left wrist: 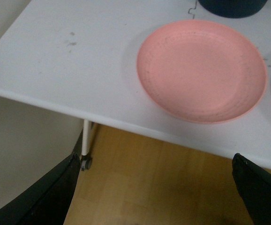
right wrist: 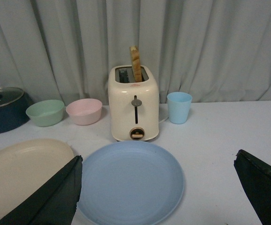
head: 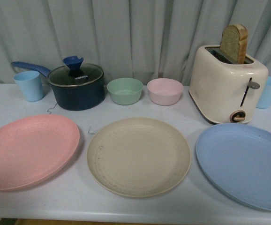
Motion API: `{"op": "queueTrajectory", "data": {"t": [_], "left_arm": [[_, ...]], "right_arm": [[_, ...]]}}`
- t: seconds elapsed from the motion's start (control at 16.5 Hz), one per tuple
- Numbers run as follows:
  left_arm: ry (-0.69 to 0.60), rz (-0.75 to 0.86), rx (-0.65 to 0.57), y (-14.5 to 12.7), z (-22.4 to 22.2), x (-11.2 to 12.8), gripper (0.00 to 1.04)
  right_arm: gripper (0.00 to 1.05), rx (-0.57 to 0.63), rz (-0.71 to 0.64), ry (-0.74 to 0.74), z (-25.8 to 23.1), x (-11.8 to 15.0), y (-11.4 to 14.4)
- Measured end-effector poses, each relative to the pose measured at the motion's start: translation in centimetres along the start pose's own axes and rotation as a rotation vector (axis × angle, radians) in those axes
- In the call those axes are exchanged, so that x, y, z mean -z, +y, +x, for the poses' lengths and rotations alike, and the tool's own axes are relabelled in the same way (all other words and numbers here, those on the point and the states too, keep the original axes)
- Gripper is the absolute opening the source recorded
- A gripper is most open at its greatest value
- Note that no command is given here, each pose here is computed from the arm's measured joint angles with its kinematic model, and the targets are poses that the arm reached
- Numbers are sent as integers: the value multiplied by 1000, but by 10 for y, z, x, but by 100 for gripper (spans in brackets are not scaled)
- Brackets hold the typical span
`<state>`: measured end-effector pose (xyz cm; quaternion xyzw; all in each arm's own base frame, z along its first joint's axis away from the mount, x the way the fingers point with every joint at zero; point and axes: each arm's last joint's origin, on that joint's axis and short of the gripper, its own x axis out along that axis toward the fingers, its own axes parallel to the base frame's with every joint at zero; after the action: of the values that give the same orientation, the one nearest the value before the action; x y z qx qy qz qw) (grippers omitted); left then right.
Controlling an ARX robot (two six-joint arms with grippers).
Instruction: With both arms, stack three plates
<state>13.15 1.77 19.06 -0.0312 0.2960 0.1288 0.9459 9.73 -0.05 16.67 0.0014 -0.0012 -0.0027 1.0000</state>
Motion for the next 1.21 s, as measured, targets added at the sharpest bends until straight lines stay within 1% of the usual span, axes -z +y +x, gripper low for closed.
{"op": "queueTrajectory", "data": {"t": [0.06, 0.18, 0.24, 0.42, 0.54, 0.67, 0.79, 0.97, 1.09, 1.15, 1.21], "left_arm": [[29, -21, 42, 1, 13, -16, 98], [122, -42, 86, 5, 42, -27, 98], [171, -39, 82, 7, 61, -34, 98], [219, -2, 97, 8, 111, -54, 98], [287, 24, 119, 9, 152, -56, 98], [339, 30, 114, 16, 190, -55, 98], [384, 37, 127, 20, 217, -55, 98], [419, 46, 131, 27, 254, -55, 98], [421, 45, 148, 28, 268, -54, 98], [432, 34, 169, 30, 273, -53, 92], [444, 32, 176, 31, 277, -52, 82]], "right_arm": [[98, -1, 0, -2, 0, 0, 0], [98, -1, 0, -1, 0, 0, 0], [98, 0, 0, -1, 0, 0, 0], [98, -1, 0, -1, 0, 0, 0], [98, 0, 0, -1, 0, 0, 0], [98, -1, 0, -1, 0, 0, 0], [98, -1, 0, -2, 0, 0, 0], [98, -1, 0, -1, 0, 0, 0], [98, -1, 0, -1, 0, 0, 0], [98, -1, 0, -2, 0, 0, 0], [98, -1, 0, -1, 0, 0, 0]]}}
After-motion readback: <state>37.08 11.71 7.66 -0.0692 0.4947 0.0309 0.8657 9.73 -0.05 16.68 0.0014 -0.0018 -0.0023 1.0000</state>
